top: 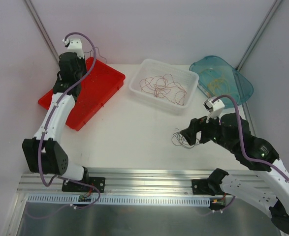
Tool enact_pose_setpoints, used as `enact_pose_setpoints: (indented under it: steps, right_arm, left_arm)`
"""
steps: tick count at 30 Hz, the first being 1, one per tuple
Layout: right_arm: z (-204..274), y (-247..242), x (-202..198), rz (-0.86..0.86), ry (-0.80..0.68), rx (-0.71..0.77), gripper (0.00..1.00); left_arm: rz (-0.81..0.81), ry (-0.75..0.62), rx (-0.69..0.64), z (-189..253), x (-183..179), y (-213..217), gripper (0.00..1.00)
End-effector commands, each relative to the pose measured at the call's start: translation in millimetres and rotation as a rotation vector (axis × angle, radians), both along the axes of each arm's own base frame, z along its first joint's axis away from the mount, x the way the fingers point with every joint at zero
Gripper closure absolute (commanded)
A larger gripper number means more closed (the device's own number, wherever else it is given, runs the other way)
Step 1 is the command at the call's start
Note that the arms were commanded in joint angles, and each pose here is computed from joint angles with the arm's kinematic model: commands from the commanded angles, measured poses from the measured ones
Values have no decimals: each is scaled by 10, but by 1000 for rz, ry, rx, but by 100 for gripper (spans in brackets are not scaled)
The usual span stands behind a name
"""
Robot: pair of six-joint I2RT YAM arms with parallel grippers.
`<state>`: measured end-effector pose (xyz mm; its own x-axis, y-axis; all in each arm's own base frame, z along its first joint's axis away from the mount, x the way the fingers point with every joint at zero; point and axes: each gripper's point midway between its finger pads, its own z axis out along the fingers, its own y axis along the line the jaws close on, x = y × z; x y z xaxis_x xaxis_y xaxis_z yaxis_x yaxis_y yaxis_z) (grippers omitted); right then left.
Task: Untangle the cables
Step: Untie the cable, then place the cable in the bin.
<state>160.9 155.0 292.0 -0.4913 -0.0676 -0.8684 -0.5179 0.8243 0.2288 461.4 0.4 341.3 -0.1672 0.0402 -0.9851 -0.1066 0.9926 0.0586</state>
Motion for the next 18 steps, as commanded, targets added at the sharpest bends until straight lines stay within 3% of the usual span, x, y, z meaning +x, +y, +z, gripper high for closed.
enact_pose_setpoints:
  steps: [1, 3, 4, 7, 10, 12, 13, 18]
  right_arm:
    - [-49, -87, 14, -21, -13, -38, 12]
    - [-86, -93, 13, -21, -5, -49, 12]
    - [-126, -99, 10, -23, 5, -58, 12]
    - [-161, -113, 9, -11, -2, -83, 12]
    - [-192, -127, 20, -14, -5, -96, 12]
    - [-205, -134, 18, -10, -6, -103, 11]
    - [-208, -136, 17, -9, -7, -106, 11]
    - [-219, -142, 4, 0, -13, -110, 11]
  left_arm:
    - [-23, 172, 67, -541, 190, 147, 98]
    - [0, 292, 75, -899, 217, 261, 93]
    - [22, 390, 69, -1255, 261, 304, 84]
    - [74, 677, 58, -1888, 114, 480, 70]
    - [142, 900, 98, -2130, -133, 618, 61]
    - [186, 934, 115, -2079, -238, 701, 52]
    - [190, 910, 84, -1990, -278, 683, 41]
    - [148, 798, -59, -1598, -365, 580, 14]
